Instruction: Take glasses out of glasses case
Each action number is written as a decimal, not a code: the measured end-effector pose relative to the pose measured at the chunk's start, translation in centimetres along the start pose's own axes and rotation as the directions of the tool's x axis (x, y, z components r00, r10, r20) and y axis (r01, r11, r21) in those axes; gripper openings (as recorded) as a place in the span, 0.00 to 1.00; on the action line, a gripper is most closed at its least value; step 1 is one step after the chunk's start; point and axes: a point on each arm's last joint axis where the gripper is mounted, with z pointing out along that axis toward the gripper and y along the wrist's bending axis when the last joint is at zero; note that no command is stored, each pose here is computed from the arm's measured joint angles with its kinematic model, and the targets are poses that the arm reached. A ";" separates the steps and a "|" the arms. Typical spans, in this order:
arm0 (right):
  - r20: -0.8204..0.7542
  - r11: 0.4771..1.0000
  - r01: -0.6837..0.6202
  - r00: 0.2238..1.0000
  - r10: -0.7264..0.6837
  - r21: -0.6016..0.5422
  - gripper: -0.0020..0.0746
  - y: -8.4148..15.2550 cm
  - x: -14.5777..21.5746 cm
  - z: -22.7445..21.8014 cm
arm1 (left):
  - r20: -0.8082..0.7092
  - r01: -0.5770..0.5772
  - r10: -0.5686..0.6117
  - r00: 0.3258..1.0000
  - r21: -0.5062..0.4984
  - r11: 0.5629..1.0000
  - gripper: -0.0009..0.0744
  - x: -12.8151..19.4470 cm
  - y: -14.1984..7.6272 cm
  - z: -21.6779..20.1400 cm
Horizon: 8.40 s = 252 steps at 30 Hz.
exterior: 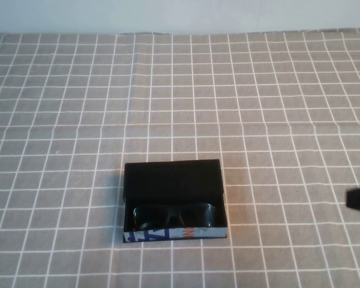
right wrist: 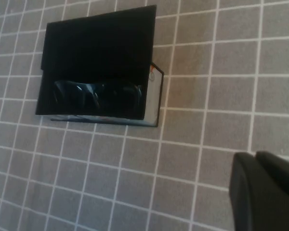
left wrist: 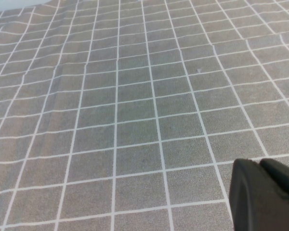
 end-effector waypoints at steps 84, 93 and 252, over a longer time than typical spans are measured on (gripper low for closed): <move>-0.330 0.218 0.827 0.042 -0.943 -0.518 0.46 14.9 -4.8 27.2 | 0.000 0.000 0.000 1.000 0.000 1.000 0.01 0.0 0.0 0.0; -0.357 0.206 0.832 0.010 -0.934 -0.515 0.46 14.0 -4.4 28.5 | 0.000 0.000 0.000 1.000 0.000 1.000 0.01 0.0 0.0 0.0; 0.574 0.920 0.141 0.743 -0.343 0.366 0.00 -7.7 14.5 0.0 | 0.000 0.000 0.000 1.000 0.000 1.000 0.01 0.0 0.0 0.0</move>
